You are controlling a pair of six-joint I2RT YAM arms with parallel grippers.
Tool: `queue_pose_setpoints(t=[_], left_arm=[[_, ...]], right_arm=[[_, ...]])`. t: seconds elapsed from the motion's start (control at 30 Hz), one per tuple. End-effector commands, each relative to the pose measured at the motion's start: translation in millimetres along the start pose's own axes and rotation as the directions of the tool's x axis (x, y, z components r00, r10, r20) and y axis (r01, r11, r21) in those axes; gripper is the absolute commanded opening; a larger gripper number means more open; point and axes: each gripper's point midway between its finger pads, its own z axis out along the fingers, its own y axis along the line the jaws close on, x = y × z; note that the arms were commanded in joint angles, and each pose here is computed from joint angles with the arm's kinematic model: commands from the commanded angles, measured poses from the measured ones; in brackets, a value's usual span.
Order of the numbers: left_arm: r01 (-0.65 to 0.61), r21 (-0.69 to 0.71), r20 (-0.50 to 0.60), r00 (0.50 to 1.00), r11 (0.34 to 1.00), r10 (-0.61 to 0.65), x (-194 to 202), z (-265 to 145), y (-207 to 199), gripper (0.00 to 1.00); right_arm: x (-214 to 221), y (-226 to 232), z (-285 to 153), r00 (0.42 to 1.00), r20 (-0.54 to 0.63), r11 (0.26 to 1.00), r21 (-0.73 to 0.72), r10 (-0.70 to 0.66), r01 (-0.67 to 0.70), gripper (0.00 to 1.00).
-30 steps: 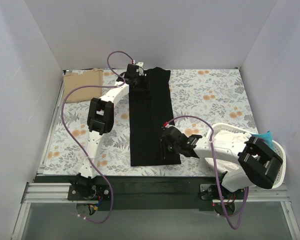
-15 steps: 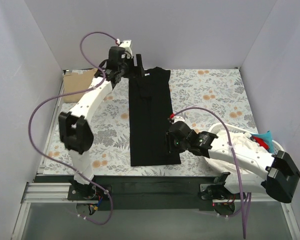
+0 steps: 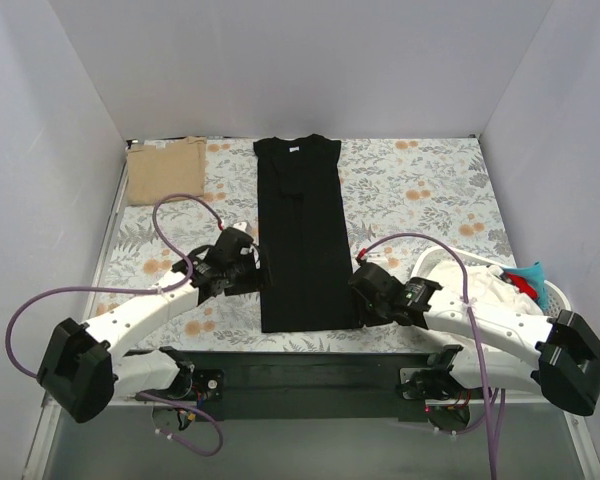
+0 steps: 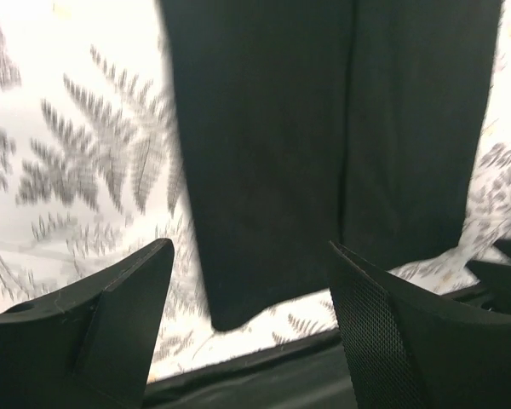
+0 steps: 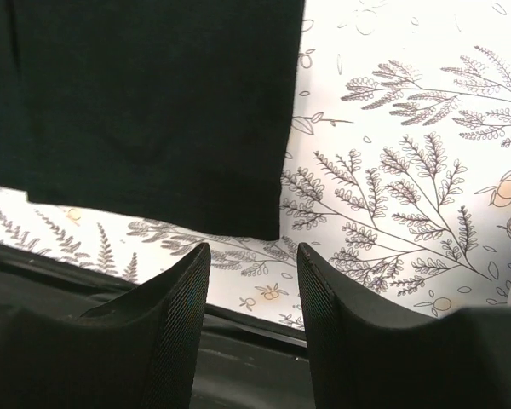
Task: Fold and stack the t-shirts
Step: Fold the tshirt
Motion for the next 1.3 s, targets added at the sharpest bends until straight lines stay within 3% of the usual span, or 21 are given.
queue_pose_setpoints(t=[0.0, 0.5, 0.7, 0.8, 0.93, 1.27], left_arm=[[0.113, 0.0, 0.041, 0.993, 0.994, -0.113, 11, -17, 2, 0.7], [0.152, -0.042, -0.004, 0.988, 0.988, -0.152, 49, -21, 24, 0.7], [0.145, -0.062, -0.019, 0.989, 0.987, -0.147, 54, -18, 28, 0.69], [0.145, -0.079, -0.031, 0.989, 0.986, -0.148, 60, -17, 30, 0.69], [0.14, -0.107, -0.076, 0.986, 0.984, -0.149, 78, -13, 31, 0.62], [0.136, -0.159, -0.13, 0.979, 0.978, -0.157, 105, -6, 34, 0.47]], right_arm=[[-1, -7, 7, 1.0, 0.014, 0.999, 0.049, 0.014, -0.015, 0.52], [9, -3, 28, 0.996, 0.052, 0.997, -0.029, 0.071, -0.069, 0.48], [19, -7, 35, 0.998, 0.012, 0.998, -0.007, 0.062, -0.062, 0.42], [23, -8, 36, 0.998, -0.001, 0.998, -0.007, 0.062, -0.062, 0.34], [27, -9, 36, 0.998, -0.018, 0.998, -0.006, 0.067, -0.067, 0.19], [30, -9, 36, 0.997, -0.03, 0.998, -0.004, 0.068, -0.068, 0.16]])
